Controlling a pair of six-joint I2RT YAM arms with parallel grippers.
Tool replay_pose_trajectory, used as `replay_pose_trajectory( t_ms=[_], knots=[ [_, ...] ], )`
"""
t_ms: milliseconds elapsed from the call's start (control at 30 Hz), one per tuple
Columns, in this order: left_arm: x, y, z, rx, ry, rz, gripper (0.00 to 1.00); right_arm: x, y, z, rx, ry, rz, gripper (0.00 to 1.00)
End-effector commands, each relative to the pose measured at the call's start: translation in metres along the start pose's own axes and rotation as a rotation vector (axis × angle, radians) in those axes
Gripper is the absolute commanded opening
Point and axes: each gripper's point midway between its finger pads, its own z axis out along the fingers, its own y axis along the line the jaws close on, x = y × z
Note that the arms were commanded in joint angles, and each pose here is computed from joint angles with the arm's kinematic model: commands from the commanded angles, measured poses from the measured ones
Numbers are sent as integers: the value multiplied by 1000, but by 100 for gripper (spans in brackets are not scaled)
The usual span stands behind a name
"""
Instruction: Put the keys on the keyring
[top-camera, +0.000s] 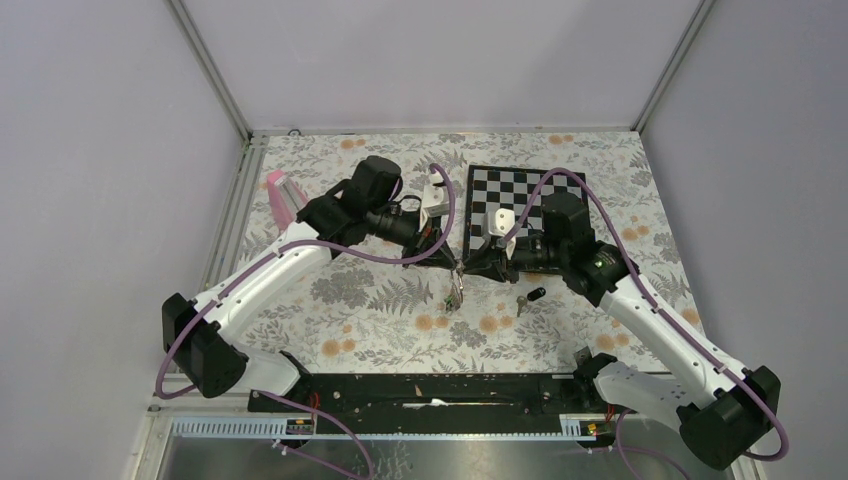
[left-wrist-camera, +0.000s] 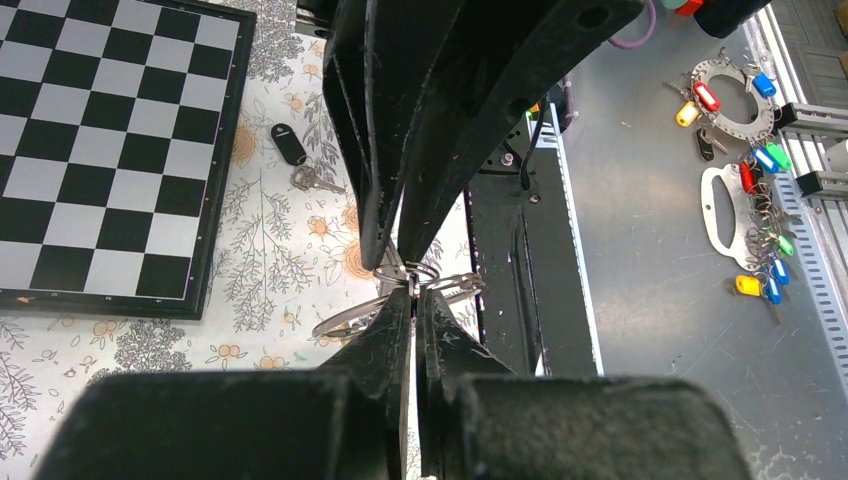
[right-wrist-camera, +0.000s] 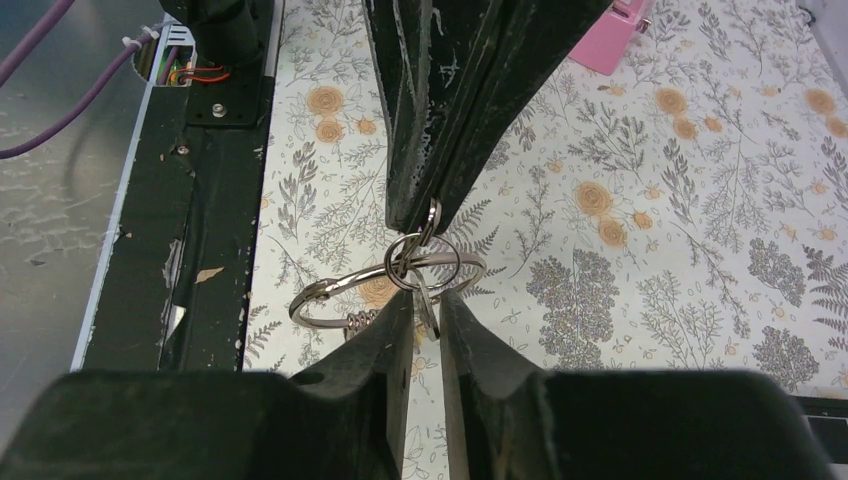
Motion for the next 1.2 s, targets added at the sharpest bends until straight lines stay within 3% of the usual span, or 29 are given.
replay_pose_trajectory(
  t_ms=[0, 167, 533, 900, 1167],
  knots=[
    [-20, -9, -8, 3, -56, 102, 0, -9, 1, 1, -27, -39, -29, 20],
    [-17, -6, -8, -9, -50, 105, 0, -8, 0, 1, -21, -33, -36, 0],
    [2, 13, -8, -96, 19, 159, 0, -14, -7, -6, 18, 7, -40, 0],
    [16, 12, 1, -84, 64, 176, 0, -21, -17, -2, 23, 21, 6, 0],
    [26, 7, 4, -44, 70, 198, 30, -29, -21, -8, 61, 15, -17, 0]
  ],
)
